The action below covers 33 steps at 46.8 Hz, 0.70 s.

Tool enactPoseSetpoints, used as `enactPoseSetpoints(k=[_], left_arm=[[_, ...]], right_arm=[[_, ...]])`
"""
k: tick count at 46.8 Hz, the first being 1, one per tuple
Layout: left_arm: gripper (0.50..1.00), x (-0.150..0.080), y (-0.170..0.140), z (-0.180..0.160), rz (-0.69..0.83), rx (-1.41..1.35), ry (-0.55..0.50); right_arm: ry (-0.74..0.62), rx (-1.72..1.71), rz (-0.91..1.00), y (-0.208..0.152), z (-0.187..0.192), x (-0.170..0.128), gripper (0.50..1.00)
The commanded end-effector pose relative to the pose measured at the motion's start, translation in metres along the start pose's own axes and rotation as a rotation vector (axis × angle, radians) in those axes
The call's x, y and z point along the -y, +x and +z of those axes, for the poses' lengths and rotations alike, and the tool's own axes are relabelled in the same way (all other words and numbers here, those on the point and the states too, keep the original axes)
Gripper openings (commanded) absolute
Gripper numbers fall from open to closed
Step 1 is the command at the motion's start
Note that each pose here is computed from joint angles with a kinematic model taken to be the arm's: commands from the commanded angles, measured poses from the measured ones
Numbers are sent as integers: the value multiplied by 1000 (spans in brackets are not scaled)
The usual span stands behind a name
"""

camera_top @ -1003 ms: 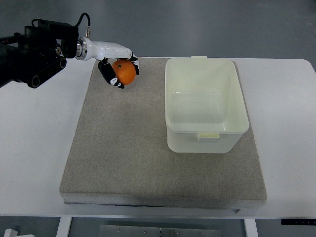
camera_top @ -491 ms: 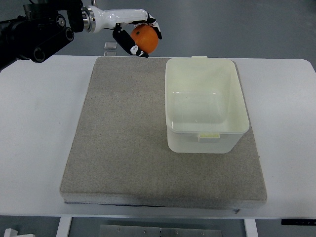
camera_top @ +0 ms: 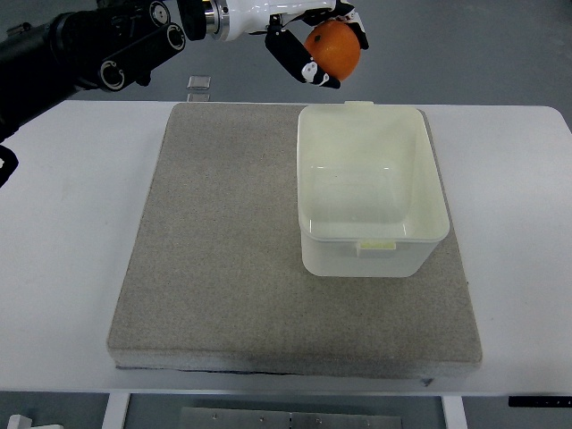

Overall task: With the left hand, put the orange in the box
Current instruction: 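Lift the orange with the left hand toward the box, then lower the orange into the box and open the left hand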

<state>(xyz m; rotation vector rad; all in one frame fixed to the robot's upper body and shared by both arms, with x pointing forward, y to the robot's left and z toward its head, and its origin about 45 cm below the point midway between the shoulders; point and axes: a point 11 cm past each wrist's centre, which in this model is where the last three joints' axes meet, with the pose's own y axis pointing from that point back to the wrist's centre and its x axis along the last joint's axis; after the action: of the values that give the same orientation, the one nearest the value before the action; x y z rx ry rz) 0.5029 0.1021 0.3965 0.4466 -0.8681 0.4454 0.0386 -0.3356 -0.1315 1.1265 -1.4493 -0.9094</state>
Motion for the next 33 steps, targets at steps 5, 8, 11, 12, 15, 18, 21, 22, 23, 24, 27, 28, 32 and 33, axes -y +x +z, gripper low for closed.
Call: enactPoseSetpoints(k=[5,8,11,12,15,18,21,22,23,24,27,28,32,33], left_arm=[[500,10,-15,6,-57,-17,-15],[500,10,-18,6,-80,-32,-16],[500,10,-21,6,-96,-51,-20],[500,10,-21,6,-103,-55,-22],[500,10,-24,6,-123,-68,-21],[500,10,-27,7,-142,-82,-26],[500,12,-32,10,-161,-85,-34],[500,12,-35,10,-169,-85,-35],[500,13,-37,11,-175,-87,-37],[500,13,-41,10,-183,-93,-37],[500,13,-45,7,-188,-100,-35],[500,13,-46,6,-190,-103,-34],[500,13,-50,6,-210,-112,-36],[500,13,-52,6,-216,-112,-35]], right_arm=[[0,1,0,0,0,0,944],[0,-1,0,0,0,0,944],[0,1,1,0,0,0,944],[0,-1,0,0,0,0,944],[0,-1,0,0,0,0,944],[0,-1,0,0,0,0,944],[0,-1,0,0,0,0,944],[0,-1,0,0,0,0,944],[0,1,0,0,0,0,944],[0,-1,0,0,0,0,944],[0,-1,1,0,0,0,944],[0,-1,0,0,0,0,944],[0,-1,0,0,0,0,944],[0,-1,0,0,0,0,944]])
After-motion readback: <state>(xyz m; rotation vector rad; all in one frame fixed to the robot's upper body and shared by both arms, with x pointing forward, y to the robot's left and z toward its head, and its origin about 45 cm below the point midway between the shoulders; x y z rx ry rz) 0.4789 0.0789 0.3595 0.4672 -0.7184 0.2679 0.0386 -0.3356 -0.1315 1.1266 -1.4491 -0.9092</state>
